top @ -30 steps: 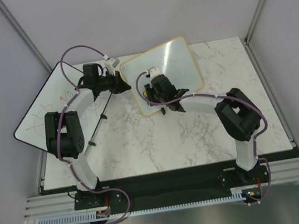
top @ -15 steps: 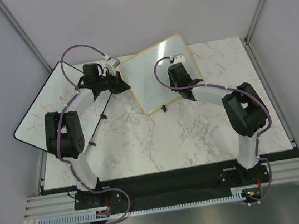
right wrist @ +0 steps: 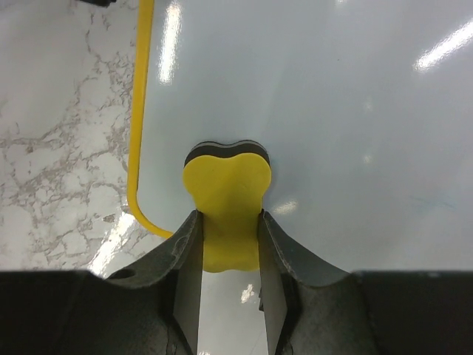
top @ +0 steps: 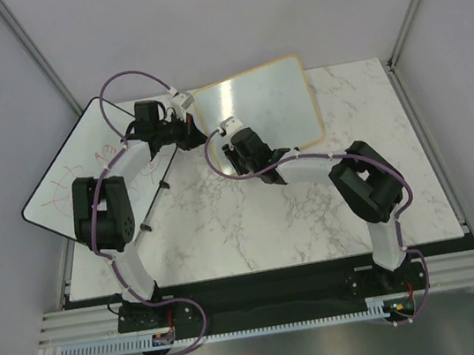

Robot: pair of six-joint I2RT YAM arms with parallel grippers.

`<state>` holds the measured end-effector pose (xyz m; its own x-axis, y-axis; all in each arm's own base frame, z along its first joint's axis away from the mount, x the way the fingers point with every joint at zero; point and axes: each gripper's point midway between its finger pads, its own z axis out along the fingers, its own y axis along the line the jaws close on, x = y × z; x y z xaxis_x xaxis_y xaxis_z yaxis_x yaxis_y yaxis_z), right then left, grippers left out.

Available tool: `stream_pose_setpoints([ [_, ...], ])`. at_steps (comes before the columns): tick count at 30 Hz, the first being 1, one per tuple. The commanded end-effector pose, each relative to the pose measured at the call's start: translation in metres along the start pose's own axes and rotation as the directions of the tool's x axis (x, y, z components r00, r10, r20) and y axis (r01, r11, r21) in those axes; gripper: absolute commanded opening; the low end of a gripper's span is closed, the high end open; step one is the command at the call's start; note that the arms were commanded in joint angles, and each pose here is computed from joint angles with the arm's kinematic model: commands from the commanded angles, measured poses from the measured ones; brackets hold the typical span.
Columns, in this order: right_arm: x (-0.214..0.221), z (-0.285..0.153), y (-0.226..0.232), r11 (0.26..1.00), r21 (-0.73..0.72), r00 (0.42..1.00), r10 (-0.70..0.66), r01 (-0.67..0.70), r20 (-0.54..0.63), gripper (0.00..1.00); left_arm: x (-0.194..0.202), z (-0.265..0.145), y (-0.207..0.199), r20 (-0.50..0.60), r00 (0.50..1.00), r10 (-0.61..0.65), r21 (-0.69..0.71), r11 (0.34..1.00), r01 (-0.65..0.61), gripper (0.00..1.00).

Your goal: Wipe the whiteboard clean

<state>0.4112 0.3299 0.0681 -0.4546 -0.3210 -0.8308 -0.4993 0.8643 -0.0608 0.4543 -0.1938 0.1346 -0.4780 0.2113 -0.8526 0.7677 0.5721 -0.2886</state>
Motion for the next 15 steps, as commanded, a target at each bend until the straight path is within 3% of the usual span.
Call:
stream_pose_setpoints([
  [1, 0.031, 0.011, -0.035, 0.994, 0.113, 0.994, 0.003, 0.009, -0.106, 0.0, -0.024, -0.005, -0.012, 0.045, 0.996, 0.08, 0.035, 0.996, -0.081, 0.03],
  [9, -0.031, 0.009, -0.049, 0.986, 0.165, 1.0, 0.005, -0.002, -0.017, 0.0, -0.023, -0.004, -0.013, 0.044, 0.996, 0.077, 0.04, 0.996, -0.078, 0.03],
  [15, -0.027, 0.012, -0.048, 0.987, 0.162, 1.0, 0.005, -0.001, -0.025, 0.0, -0.019, -0.001, -0.011, 0.037, 0.997, 0.073, 0.046, 0.996, -0.074, 0.04],
])
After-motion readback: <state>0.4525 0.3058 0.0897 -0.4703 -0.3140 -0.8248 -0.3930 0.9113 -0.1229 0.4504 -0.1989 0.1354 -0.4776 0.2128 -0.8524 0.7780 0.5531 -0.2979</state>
